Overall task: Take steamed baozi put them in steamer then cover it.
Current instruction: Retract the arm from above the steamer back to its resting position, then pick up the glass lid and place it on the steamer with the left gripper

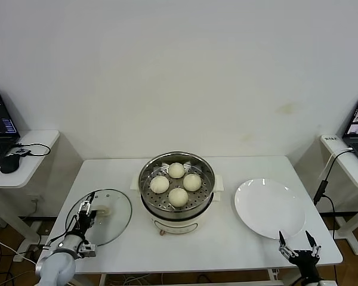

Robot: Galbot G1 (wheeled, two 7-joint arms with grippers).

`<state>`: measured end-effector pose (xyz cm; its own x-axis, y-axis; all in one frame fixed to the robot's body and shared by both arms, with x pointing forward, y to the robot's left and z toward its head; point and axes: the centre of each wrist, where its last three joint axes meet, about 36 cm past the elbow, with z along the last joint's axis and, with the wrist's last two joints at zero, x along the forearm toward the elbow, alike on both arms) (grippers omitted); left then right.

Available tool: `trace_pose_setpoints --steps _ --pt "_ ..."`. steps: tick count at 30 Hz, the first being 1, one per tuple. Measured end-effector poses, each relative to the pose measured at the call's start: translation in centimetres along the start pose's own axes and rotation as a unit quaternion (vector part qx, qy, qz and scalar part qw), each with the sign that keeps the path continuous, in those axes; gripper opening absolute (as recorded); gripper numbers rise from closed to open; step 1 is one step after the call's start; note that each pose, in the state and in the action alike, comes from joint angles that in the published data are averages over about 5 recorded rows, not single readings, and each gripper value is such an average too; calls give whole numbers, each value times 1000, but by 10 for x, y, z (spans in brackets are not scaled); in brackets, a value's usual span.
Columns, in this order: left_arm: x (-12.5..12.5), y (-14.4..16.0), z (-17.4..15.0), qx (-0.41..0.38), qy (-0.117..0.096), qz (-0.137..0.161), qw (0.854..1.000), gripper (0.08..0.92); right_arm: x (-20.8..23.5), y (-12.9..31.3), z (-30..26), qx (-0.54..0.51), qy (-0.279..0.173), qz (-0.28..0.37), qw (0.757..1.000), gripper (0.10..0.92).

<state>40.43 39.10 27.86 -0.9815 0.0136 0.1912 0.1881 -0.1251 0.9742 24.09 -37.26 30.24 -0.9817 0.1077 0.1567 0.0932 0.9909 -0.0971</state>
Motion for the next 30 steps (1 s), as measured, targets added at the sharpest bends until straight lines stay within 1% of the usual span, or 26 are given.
trace_pose_setpoints --steps 14,21,24,30 --pt "-5 -7 4 3 6 11 1000 376 -1 5 3 -3 2 -4 1000 822" --pt "-5 -12 3 17 13 3 1000 178 0 6 6 -2 6 -5 1000 823" --pt "-4 -13 4 22 19 -4 1000 143 0 7 6 -1 6 -7 1000 823" --pt "4 -3 8 26 31 -26 999 142 1 10 4 4 5 -12 1000 823"
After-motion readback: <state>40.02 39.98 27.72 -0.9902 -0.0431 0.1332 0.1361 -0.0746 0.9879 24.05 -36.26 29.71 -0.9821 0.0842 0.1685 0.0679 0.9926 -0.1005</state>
